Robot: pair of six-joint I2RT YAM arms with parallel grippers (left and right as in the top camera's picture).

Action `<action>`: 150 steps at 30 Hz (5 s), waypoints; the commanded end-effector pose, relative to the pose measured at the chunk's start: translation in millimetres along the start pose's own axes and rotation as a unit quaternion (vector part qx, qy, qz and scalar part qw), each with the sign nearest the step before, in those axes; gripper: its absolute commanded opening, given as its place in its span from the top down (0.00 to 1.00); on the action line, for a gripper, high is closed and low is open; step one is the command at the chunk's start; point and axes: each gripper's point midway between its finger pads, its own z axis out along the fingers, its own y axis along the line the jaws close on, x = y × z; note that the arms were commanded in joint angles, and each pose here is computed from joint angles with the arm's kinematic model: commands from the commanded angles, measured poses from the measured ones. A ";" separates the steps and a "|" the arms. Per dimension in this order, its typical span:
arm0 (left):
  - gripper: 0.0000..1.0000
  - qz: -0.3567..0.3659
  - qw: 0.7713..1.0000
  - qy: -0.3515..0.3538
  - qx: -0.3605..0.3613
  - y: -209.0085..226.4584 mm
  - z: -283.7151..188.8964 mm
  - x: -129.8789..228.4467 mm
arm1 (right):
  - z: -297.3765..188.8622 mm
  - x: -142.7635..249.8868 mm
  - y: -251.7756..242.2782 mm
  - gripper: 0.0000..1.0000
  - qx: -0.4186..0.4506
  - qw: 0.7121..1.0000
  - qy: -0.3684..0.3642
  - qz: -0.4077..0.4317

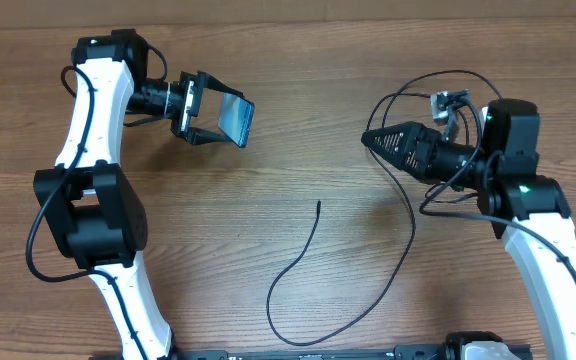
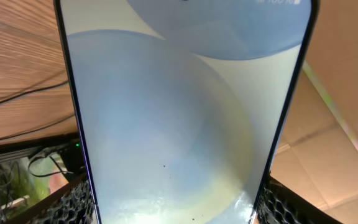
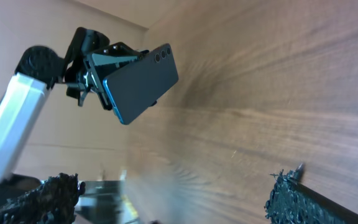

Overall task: Plug charger to phone and switch on socket
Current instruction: 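Raise the right gripper toward the phone held by the left gripper, then grasp the phone's edge with the right gripper beside the left gripper, then open the left gripper and pull it away, right gripper holding phone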

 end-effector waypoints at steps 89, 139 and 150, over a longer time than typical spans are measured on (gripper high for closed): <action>0.96 -0.067 0.981 -0.024 -0.183 21.1 185.9 111.3 | 50.6 35.8 -40.9 0.43 0.201 0.974 -0.016 0.100; 0.00 -0.054 0.980 -0.034 -0.187 23.0 186.9 108.5 | 47.4 36.1 -48.0 0.96 0.219 0.970 -0.022 0.103; 0.07 0.030 0.985 -0.025 -0.167 12.1 171.2 91.6 | 47.3 35.4 -48.1 0.96 0.220 0.970 -0.023 0.103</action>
